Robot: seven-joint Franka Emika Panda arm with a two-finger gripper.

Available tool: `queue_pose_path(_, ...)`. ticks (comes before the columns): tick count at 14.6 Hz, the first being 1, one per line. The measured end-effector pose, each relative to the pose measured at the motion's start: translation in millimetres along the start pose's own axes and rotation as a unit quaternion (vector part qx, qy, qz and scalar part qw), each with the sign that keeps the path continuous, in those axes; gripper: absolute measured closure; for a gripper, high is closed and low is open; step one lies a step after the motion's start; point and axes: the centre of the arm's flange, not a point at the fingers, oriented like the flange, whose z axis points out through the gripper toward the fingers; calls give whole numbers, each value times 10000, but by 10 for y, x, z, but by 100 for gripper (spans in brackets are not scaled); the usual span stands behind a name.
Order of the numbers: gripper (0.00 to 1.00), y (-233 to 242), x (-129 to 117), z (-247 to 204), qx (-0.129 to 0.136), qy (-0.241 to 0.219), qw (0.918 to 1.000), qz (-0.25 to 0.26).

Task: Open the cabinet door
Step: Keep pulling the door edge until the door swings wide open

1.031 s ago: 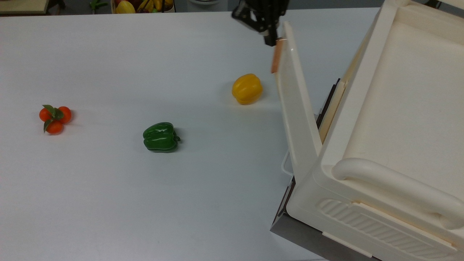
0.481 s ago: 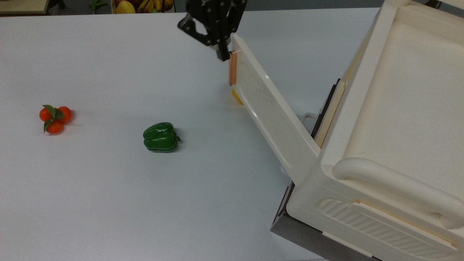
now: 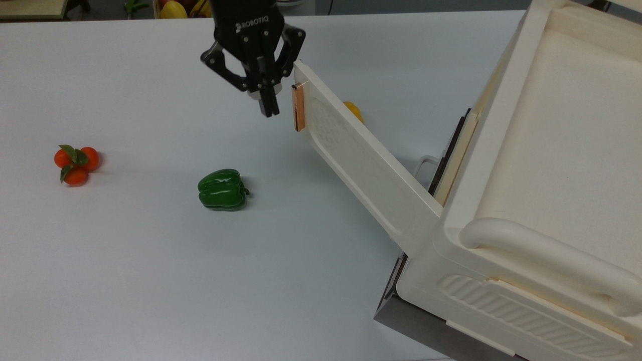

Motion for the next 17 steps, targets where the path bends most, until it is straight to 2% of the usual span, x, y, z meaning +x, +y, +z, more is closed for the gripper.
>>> queue_pose_path(3,93,129,-53,-7,-99,24,9999,82)
queue_pose_path(5,93,165,-95,-41,-56,-86,9999,106)
queue_pose_path(9,93,65,-181,-231,302,-617,9976,-29)
queue_pose_path(12,93,-197,-198,-491,670,-1063,9918,-219)
queue_pose_path(15,94,-530,-78,-451,881,-1106,9889,-465)
queue_pose_path(17,94,-618,-18,-397,932,-973,9897,-493)
